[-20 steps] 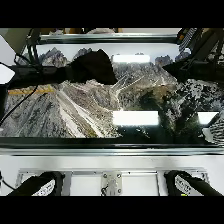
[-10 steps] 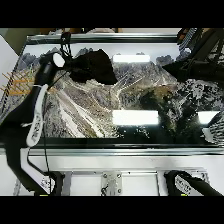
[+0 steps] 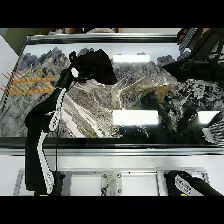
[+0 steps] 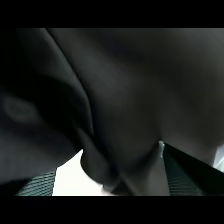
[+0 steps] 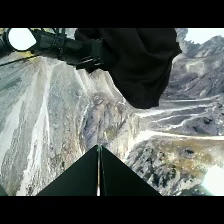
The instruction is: Fold the clothes and pants, and hang the long-sleeved shirts on hangers.
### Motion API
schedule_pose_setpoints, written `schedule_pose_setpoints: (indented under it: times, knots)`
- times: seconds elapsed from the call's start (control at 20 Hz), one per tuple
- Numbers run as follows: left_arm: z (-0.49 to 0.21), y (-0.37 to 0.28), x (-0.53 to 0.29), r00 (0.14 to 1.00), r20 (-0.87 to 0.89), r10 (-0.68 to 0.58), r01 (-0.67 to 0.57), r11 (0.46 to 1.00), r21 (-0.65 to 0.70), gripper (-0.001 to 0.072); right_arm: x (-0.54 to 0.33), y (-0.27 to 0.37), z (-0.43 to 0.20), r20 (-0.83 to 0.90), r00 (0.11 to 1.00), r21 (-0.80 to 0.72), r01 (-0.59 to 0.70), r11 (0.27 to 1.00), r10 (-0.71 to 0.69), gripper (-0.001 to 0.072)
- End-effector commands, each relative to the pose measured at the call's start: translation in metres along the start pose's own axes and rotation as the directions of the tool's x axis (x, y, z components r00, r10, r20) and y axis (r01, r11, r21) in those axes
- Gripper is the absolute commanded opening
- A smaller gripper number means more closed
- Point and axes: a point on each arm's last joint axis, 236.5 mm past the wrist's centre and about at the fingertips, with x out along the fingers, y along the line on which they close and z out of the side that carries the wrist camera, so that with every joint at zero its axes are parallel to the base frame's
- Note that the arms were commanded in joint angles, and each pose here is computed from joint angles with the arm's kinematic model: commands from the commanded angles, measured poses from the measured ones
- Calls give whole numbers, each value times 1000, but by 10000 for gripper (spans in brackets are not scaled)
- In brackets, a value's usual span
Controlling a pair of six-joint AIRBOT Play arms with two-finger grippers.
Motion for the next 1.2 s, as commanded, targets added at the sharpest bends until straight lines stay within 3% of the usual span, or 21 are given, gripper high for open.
schedule_pose_setpoints:
  times: [0.0,0.15,0.2,0.25,0.3,0.45,0.6,0.7,0.85,1.05,1.15]
  knots:
    - [11,-12,13,995,80,-65,72,994,-88,687,0,0,0,0,1000,1,0,1000,0,28]
    - [1,-17,23,994,78,-73,79,993,-83,673,0,0,0,-1,1000,1,0,1000,0,28]
    - [0,-18,24,994,79,-74,80,993,-81,472,0,0,0,-1,1000,2,-1,1000,1,28]
    - [2,-21,22,993,81,-81,88,992,-89,150,0,0,0,-1,1000,2,-1,1000,1,29]
    - [4,-29,18,991,82,-103,113,986,-123,19,0,0,0,-1,1000,2,-1,1000,1,28]
    - [43,-66,-25,971,145,-189,212,963,-164,18,0,5,6,26,999,15,-23,1000,23,28]
    - [96,-139,-122,919,254,-303,284,953,109,18,-2,19,24,103,991,46,-88,995,83,28]
    - [113,-197,-208,870,289,-400,312,900,304,18,-4,26,38,161,980,65,-126,990,114,28]
    - [101,-269,-334,803,273,-530,331,777,536,18,-9,36,54,230,961,87,-179,980,155,28]
    - [48,-318,-438,761,167,-627,373,633,678,18,-17,41,68,290,940,102,-215,971,177,28]
    - [31,-319,-460,777,148,-612,336,602,724,18,-25,27,65,276,953,109,-157,982,121,28]
